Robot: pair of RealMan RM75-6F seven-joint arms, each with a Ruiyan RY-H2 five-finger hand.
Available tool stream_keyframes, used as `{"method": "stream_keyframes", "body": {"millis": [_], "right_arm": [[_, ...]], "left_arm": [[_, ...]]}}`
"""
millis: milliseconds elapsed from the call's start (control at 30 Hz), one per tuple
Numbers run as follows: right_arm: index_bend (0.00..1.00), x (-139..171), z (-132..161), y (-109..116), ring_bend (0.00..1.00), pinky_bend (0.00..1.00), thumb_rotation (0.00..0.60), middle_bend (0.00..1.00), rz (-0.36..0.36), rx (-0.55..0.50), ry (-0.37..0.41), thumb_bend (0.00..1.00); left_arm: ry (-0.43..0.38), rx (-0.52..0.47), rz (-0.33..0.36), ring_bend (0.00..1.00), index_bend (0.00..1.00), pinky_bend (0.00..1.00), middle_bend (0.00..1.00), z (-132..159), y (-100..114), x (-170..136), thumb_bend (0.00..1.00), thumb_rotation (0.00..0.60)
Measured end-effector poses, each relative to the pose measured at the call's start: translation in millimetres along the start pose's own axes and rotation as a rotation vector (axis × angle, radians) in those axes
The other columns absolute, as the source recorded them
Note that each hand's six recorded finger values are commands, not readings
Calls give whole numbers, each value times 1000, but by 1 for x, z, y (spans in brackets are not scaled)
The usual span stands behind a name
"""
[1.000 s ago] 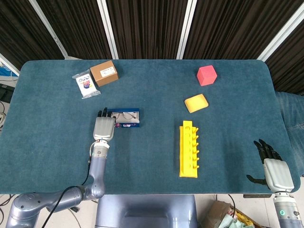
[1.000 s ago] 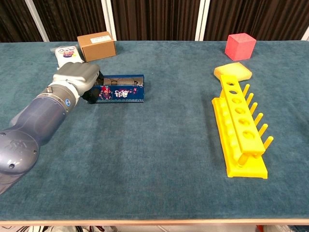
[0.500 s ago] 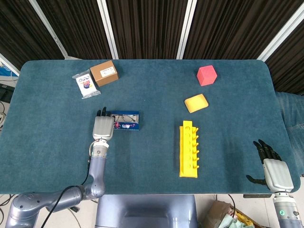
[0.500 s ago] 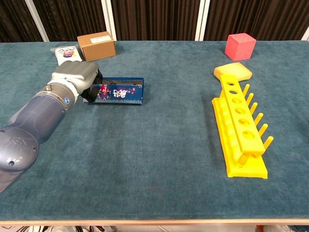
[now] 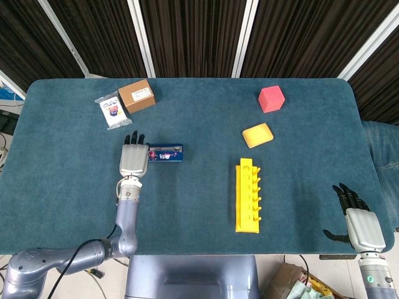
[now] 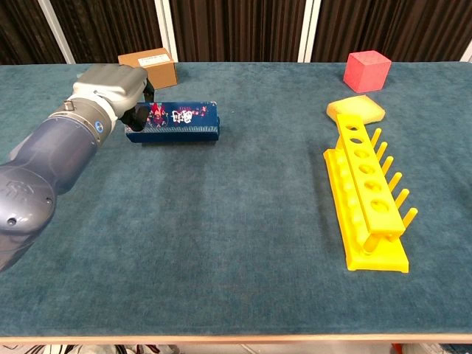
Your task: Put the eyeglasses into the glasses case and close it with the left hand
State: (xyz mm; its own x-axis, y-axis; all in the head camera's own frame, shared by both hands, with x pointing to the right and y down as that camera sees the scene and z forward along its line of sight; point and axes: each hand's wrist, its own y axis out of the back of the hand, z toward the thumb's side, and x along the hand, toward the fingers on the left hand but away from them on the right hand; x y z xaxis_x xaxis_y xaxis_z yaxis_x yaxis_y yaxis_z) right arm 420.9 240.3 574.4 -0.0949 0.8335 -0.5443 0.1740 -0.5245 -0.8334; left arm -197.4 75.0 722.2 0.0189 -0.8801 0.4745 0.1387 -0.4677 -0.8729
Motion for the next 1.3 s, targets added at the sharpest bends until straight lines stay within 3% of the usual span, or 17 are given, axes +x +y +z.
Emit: {"method": "stream_keyframes", "body": {"millis": [567, 1300], "right_arm": [[0, 0, -1, -1, 89, 187, 600, 25, 10, 3, -8, 185], [0, 0, -1, -2, 88, 187, 600, 25, 13, 9, -12, 185]], "left_arm": [[10, -7, -51, 75, 549, 157, 215, -7, -8, 17, 595, 600], [31, -17, -60, 70, 552, 158, 214, -6, -15, 34, 594, 600]]}}
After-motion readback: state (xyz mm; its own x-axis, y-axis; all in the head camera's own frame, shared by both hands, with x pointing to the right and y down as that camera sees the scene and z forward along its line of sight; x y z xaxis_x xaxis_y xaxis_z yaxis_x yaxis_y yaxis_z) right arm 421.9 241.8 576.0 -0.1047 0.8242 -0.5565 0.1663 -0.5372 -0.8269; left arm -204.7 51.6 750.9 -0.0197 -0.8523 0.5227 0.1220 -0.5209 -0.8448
